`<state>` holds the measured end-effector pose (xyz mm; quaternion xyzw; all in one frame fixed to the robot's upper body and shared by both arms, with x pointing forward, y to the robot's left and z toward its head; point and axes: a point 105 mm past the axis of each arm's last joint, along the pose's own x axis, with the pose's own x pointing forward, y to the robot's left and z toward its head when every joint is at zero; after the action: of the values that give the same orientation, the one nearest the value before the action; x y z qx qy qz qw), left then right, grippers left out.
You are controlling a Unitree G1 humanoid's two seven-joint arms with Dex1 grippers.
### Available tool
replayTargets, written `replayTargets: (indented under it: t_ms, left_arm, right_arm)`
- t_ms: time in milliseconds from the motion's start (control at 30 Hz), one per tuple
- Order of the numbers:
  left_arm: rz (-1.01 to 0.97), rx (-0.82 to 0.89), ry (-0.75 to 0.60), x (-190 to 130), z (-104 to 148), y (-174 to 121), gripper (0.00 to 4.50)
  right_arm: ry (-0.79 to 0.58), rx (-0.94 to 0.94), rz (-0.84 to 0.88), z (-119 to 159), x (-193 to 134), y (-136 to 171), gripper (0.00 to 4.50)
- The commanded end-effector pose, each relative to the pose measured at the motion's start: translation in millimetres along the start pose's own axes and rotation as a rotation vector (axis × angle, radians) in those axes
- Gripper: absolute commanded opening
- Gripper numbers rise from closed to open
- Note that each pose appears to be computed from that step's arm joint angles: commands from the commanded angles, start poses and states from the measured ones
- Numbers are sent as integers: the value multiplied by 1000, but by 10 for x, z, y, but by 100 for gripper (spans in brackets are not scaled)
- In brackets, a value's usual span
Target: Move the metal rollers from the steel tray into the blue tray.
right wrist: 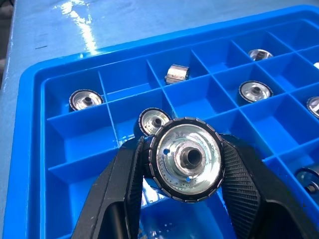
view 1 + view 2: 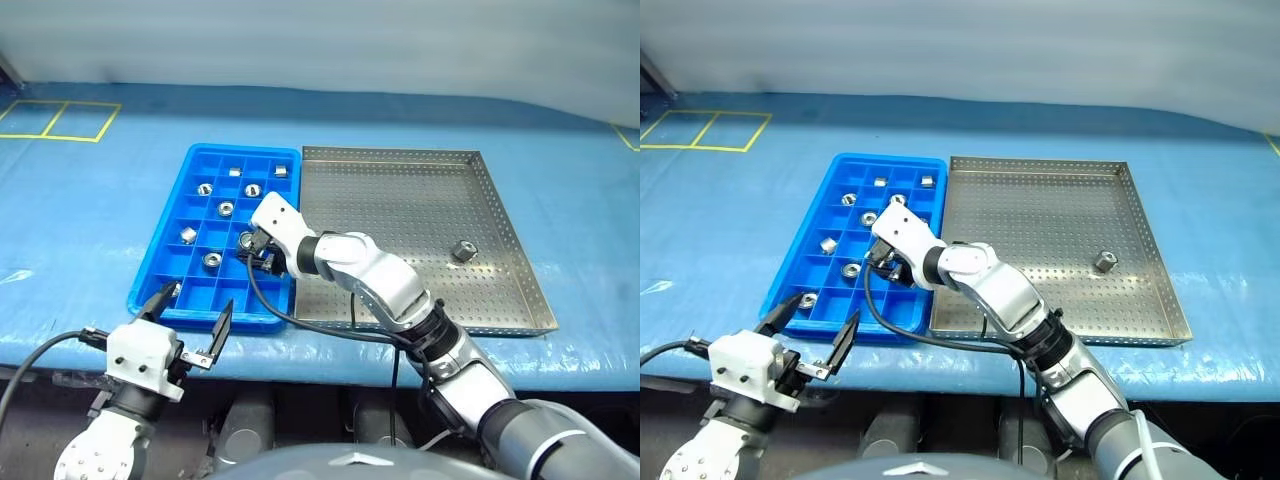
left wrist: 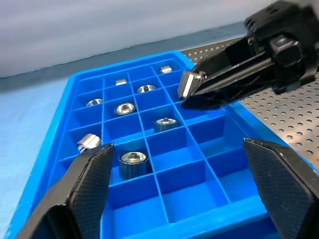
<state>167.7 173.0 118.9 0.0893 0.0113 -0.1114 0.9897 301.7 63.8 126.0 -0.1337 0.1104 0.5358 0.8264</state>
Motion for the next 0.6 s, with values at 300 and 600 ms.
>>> replayTargets:
  t_ms: [300, 600]
  left_arm:
    - [-12, -7, -65, 5, 135, -111, 450]
    - [-67, -18, -75, 86, 129, -158, 450]
  right_arm:
    - [87, -48, -2, -245, -91, -131, 184]
    - [144, -32, 3, -378, -221, -156, 286]
